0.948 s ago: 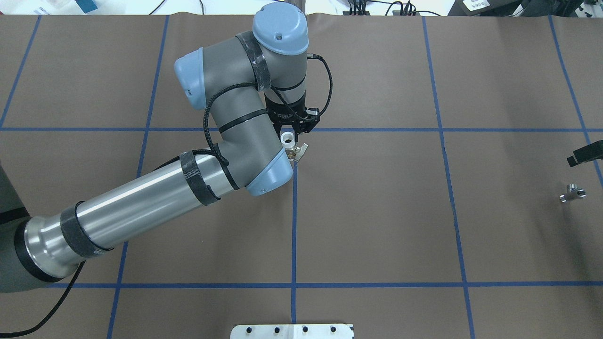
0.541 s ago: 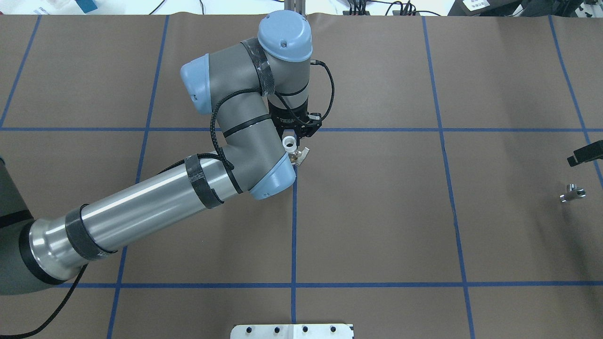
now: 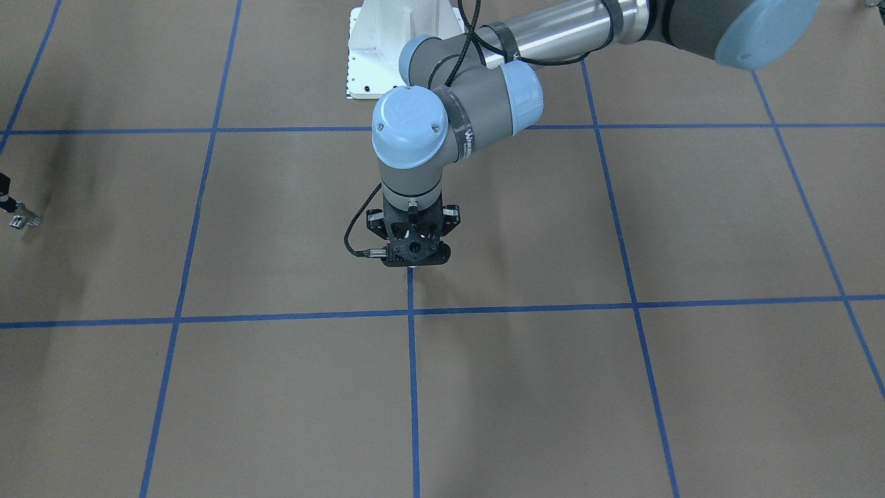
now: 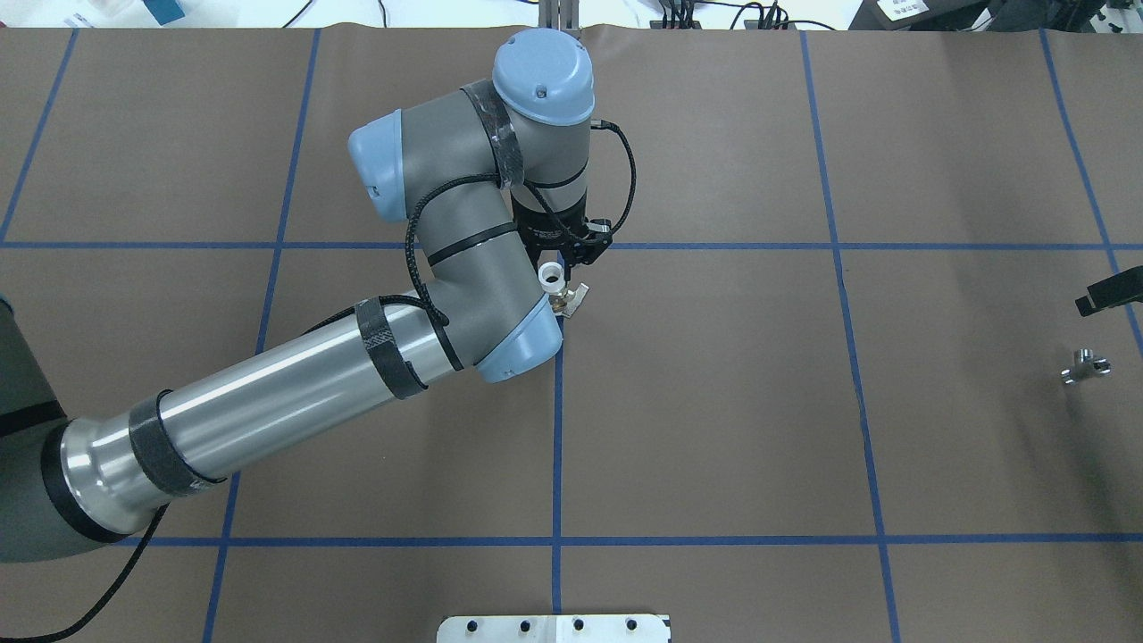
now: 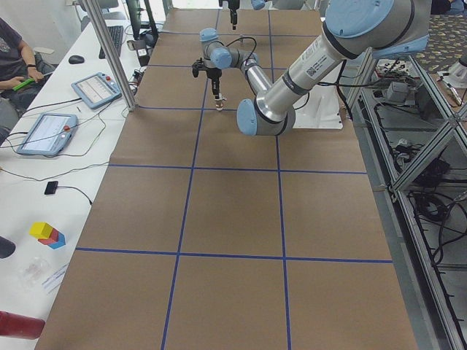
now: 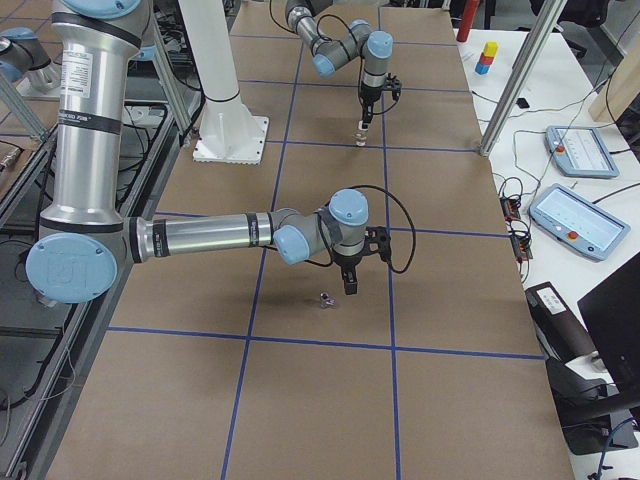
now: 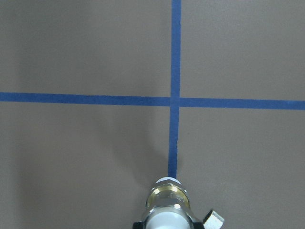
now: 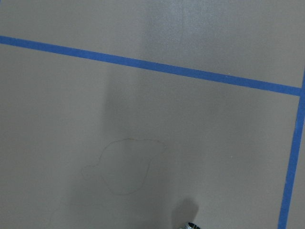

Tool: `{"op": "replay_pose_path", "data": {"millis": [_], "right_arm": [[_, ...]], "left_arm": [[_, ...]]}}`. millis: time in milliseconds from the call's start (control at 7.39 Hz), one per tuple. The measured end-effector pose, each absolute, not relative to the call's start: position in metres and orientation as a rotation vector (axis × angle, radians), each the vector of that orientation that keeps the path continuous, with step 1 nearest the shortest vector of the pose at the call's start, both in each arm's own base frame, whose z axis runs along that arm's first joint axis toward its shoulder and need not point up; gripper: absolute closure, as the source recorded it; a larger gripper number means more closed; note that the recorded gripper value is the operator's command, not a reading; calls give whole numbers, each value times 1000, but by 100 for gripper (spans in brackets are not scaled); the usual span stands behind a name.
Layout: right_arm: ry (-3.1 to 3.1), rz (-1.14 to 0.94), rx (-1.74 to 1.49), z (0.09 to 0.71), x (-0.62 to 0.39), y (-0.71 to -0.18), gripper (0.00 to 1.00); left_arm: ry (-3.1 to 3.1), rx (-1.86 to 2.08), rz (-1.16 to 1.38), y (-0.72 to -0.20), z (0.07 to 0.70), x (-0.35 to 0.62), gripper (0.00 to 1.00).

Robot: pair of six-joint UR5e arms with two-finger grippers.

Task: Assemble PPR valve and pipe with both arms
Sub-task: 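Lower the white valve upright onto the table and open the left gripper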

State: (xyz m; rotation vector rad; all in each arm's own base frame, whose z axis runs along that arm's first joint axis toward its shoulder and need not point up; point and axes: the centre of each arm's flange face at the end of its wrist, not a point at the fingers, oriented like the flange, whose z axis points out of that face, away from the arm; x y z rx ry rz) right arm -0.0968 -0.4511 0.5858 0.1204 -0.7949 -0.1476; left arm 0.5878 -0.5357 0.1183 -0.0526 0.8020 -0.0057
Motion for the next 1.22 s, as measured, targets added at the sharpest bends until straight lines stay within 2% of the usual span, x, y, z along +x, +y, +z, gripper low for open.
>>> {"op": "replay_pose_path", "data": {"millis": [135,271,406,1218], "right_arm": [[-795,-147,120,586,-97,-451,0],[-795,-148,120,586,-97,-451,0],[-796,-147,120,586,-97,-451,0],[-797,-148,122,584,-97,-451,0]], "left_arm": [[802,-53,-5,-536,119,588,100],[802,-53,-5,-536,119,589,93],[802,-53,-5,-536,119,589,82],[800,-58,-1,-531,120,594,63]]}}
